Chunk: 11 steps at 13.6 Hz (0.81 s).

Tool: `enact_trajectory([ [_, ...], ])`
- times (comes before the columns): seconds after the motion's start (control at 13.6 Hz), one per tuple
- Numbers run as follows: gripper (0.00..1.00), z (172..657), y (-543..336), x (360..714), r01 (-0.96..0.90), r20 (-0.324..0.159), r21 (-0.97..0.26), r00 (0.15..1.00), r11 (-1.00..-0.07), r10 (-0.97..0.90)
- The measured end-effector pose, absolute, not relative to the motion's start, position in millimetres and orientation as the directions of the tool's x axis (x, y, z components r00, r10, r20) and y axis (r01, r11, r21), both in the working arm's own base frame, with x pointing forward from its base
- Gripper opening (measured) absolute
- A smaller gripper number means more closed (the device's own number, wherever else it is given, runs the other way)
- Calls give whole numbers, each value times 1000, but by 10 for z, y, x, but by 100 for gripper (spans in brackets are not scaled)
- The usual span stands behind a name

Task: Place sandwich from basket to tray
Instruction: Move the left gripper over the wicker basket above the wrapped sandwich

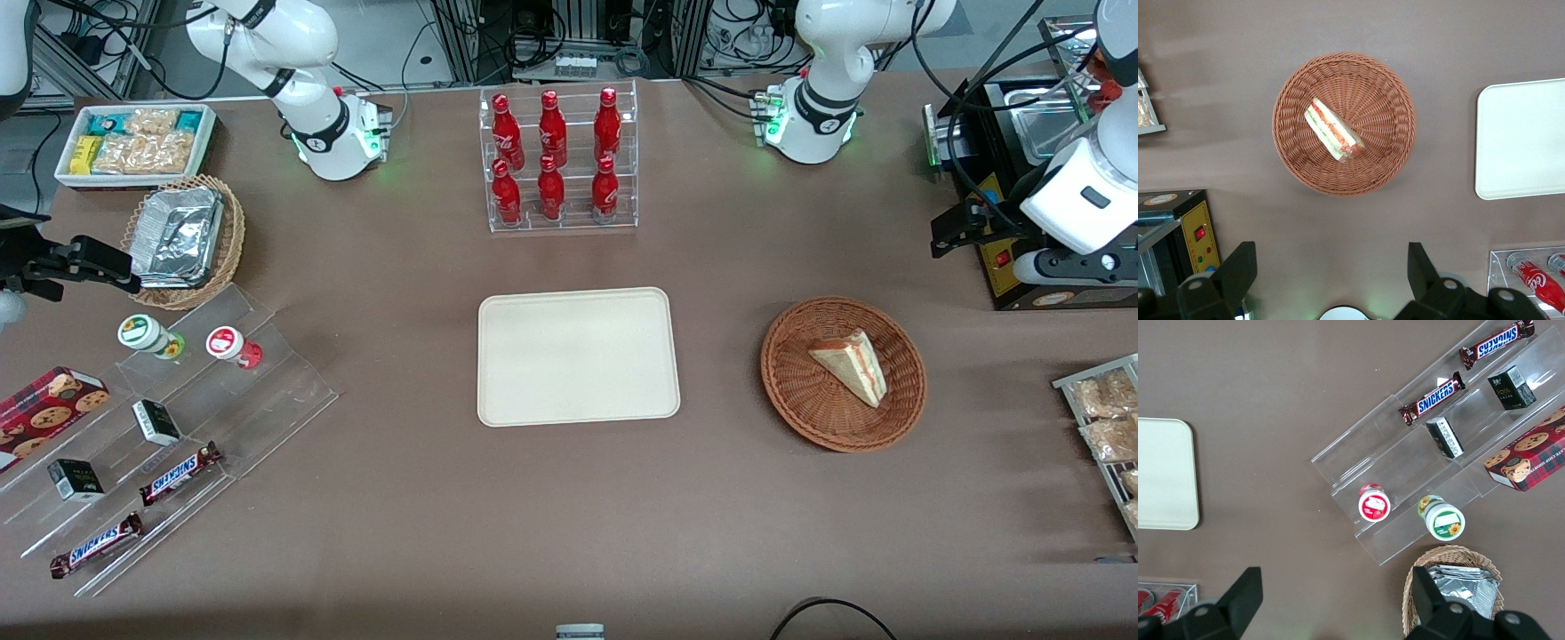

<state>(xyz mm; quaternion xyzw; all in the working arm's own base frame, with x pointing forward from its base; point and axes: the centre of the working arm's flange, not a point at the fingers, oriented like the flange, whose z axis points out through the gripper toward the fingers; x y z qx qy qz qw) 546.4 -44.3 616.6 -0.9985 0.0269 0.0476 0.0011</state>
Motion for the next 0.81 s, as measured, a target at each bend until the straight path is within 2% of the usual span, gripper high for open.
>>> enact_trajectory([
  [0.37, 100, 6074, -453, 5467, -58, -112, -10, 992, -998, -57],
  [0.81, 100, 5271, -374, 5551, 8, -111, -18, 994, -1000, 10],
])
